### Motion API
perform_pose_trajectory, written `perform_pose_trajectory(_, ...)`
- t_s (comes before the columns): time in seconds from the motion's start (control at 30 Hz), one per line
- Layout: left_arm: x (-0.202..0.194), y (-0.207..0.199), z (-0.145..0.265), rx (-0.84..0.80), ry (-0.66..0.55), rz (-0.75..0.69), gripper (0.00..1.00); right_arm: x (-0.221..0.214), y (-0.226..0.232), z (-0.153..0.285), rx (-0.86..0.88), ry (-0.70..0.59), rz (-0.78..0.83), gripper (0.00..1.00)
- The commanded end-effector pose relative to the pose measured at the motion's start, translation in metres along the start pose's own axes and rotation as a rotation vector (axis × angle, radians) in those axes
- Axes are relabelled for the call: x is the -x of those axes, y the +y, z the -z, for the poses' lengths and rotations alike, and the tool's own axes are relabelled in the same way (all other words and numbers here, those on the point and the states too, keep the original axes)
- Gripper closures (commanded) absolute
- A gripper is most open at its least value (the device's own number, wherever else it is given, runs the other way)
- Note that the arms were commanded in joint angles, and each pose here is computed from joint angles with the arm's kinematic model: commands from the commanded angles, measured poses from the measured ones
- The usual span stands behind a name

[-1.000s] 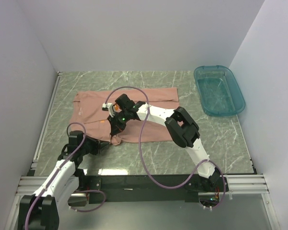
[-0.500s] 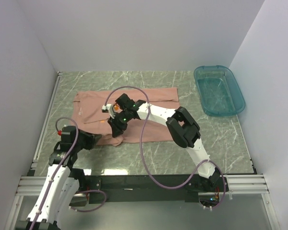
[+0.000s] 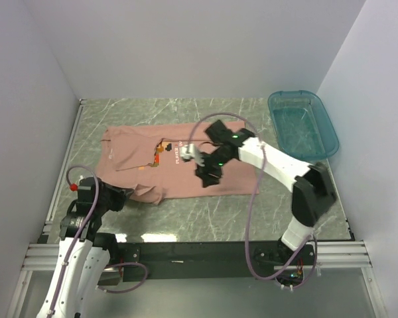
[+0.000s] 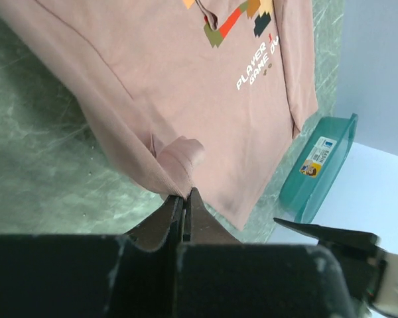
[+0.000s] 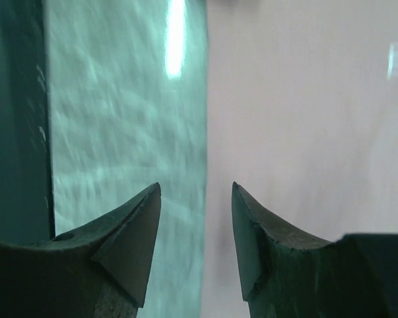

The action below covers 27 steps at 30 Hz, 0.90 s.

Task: Fold and stack the t-shirts
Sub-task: Fold the tshirt

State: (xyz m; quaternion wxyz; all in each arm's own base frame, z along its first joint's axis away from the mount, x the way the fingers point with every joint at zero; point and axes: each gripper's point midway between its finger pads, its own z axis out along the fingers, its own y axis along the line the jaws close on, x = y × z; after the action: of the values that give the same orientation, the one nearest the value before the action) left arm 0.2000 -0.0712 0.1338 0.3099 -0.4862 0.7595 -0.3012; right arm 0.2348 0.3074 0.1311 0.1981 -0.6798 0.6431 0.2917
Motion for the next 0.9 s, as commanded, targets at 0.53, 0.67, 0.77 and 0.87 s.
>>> perform_pose_trajectory(0.53,0.034,-0.025,0.059,-0.057,-0.202,-0.041,1.00,-0.202,0.006,0.083,-0.333,0.191,-0.157,0.48)
perform_pose_trajectory(0.67,0.035,-0.022,0.062,-0.047,-0.212,-0.060,1.00,-0.214,0.005,0.078,-0.364,0.213,-0.138,0.48)
perform_pose_trajectory(0.77,0.034,-0.021,0.064,-0.051,-0.209,-0.064,1.00,-0.226,0.003,0.074,-0.369,0.245,-0.137,0.49)
perform_pose_trajectory(0.87,0.031,-0.016,0.063,-0.047,-0.200,-0.066,1.00,-0.236,-0.002,0.072,-0.388,0.273,-0.146,0.50)
